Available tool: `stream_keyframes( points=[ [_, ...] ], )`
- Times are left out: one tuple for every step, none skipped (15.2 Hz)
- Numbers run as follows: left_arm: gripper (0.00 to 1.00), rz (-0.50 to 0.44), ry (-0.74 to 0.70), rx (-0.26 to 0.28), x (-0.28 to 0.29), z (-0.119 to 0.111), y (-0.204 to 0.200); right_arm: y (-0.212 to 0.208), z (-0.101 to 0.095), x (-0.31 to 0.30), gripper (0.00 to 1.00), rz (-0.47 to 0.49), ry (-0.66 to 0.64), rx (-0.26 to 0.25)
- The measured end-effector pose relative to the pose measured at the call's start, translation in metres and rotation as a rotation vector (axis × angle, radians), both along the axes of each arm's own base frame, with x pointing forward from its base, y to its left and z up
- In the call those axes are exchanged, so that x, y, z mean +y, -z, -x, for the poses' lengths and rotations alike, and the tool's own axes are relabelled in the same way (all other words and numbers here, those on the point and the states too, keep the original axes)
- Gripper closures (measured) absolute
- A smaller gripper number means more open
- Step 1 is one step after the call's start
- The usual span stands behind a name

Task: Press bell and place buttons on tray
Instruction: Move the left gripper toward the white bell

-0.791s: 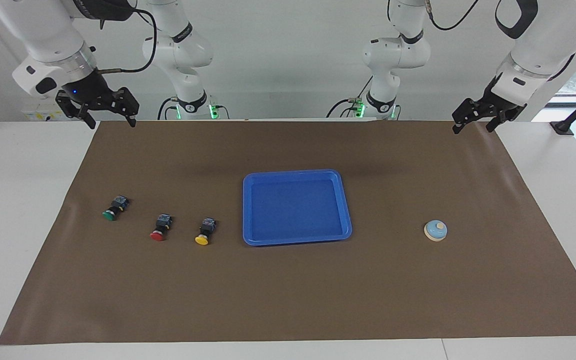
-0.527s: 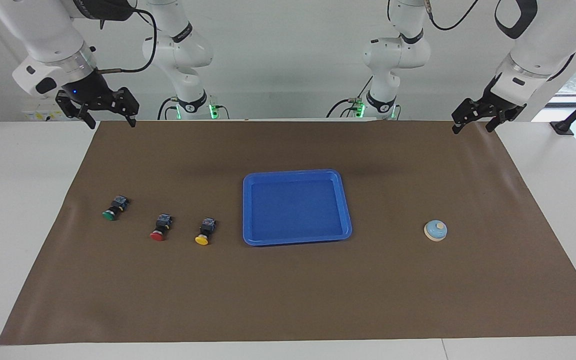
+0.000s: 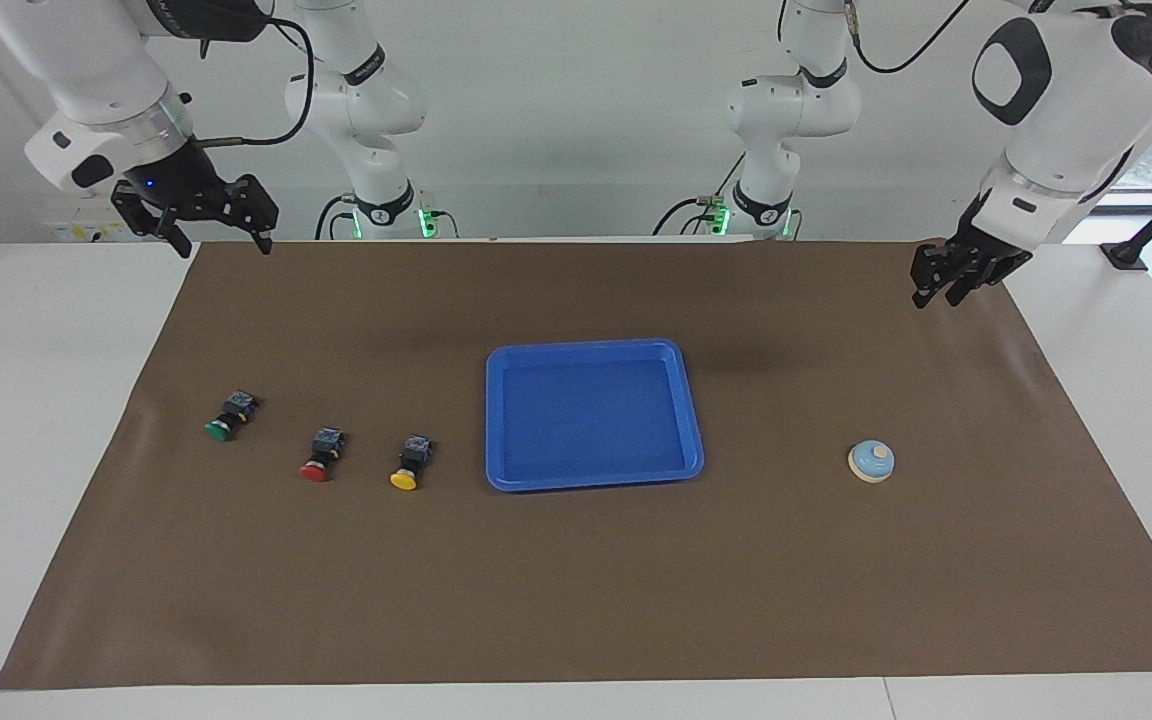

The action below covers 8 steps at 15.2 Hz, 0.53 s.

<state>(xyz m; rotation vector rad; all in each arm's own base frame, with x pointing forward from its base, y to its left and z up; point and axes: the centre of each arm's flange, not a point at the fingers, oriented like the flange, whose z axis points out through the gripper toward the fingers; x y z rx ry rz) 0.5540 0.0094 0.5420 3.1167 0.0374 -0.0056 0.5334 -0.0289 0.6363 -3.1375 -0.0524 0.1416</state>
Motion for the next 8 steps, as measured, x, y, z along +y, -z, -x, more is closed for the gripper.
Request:
stream_keyframes(
  points=[
    [0.78, -0.003, -0.01, -0.002, 0.005, -0.008, 0.018, 0.0, 0.0, 0.0, 0.0, 0.0, 0.0, 0.0],
    [0.89, -0.006, -0.018, -0.001, 0.01, -0.017, 0.038, 0.0, 0.0, 0.0, 0.0, 0.0, 0.0, 0.0],
    [0.98, -0.01, -0.023, -0.001, 0.013, -0.025, 0.057, 0.0, 0.0, 0.0, 0.0, 0.0, 0.0, 0.0],
    [0.99, -0.013, -0.025, -0.003, 0.013, -0.034, 0.076, 0.0, 0.0, 0.0, 0.0, 0.0, 0.0, 0.0],
    [0.99, -0.017, -0.025, -0.009, 0.013, -0.042, 0.094, 0.0, 0.0, 0.0, 0.0, 0.0, 0.0, 0.0],
    [0.99, -0.02, -0.023, -0.012, 0.012, -0.049, 0.11, 0.0, 0.0, 0.0, 0.0, 0.0, 0.0, 0.0],
    [0.99, -0.022, -0.021, -0.015, 0.011, -0.055, 0.123, 0.0, 0.0, 0.0, 0.0, 0.0, 0.0, 0.0],
    [0.99, -0.024, -0.018, -0.021, 0.009, -0.059, 0.132, 0.0, 0.0, 0.0, 0.0, 0.0, 0.0, 0.0]
  ],
)
